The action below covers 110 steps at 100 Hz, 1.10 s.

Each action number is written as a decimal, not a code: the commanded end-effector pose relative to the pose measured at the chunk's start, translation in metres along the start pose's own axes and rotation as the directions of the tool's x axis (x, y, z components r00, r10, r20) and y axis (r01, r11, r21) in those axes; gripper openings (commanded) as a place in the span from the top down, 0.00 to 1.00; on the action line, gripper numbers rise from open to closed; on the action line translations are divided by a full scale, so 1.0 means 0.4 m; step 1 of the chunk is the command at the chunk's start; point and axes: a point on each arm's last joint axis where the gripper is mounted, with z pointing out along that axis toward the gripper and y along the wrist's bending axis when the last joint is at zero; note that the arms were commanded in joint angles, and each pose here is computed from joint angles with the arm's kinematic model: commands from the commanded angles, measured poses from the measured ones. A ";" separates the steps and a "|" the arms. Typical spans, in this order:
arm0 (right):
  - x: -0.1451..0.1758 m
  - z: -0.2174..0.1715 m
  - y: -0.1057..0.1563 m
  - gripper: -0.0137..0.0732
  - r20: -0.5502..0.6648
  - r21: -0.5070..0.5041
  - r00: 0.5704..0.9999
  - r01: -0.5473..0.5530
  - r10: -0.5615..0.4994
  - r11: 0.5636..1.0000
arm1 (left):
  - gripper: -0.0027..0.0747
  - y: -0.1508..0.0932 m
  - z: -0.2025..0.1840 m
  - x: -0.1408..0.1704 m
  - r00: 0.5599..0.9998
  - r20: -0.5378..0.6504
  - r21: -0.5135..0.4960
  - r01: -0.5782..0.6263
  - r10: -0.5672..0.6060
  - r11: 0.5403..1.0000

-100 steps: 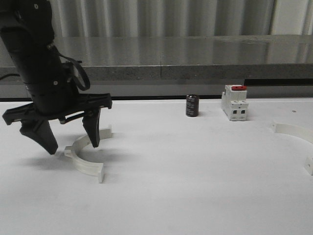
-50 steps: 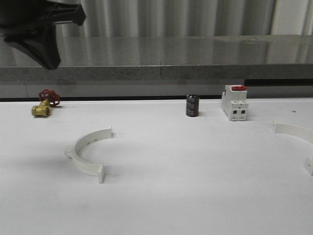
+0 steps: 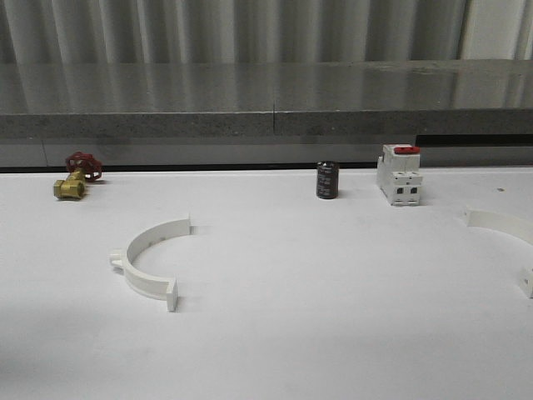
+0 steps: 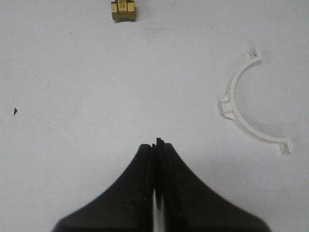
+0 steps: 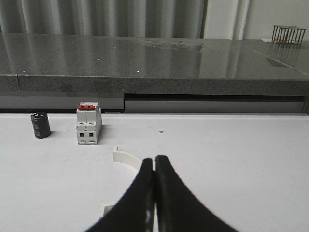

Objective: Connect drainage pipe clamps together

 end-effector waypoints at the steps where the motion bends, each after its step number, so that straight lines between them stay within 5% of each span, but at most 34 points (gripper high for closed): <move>1: -0.036 -0.005 -0.001 0.92 0.115 0.006 0.993 0.010 -0.011 1.000 | 0.99 0.009 -0.062 0.018 0.994 0.108 0.007 0.017 -0.017 1.000; 70: -0.072 -0.010 0.000 0.92 0.105 0.000 0.994 0.010 -0.010 1.000 | 0.99 0.007 -0.232 0.353 0.935 0.348 0.066 0.050 -0.070 0.997; 110: -0.256 0.044 0.001 0.92 -0.272 -0.024 0.962 0.026 -0.031 0.999 | 0.99 0.009 -0.245 0.378 0.918 0.391 0.058 0.045 -0.064 0.997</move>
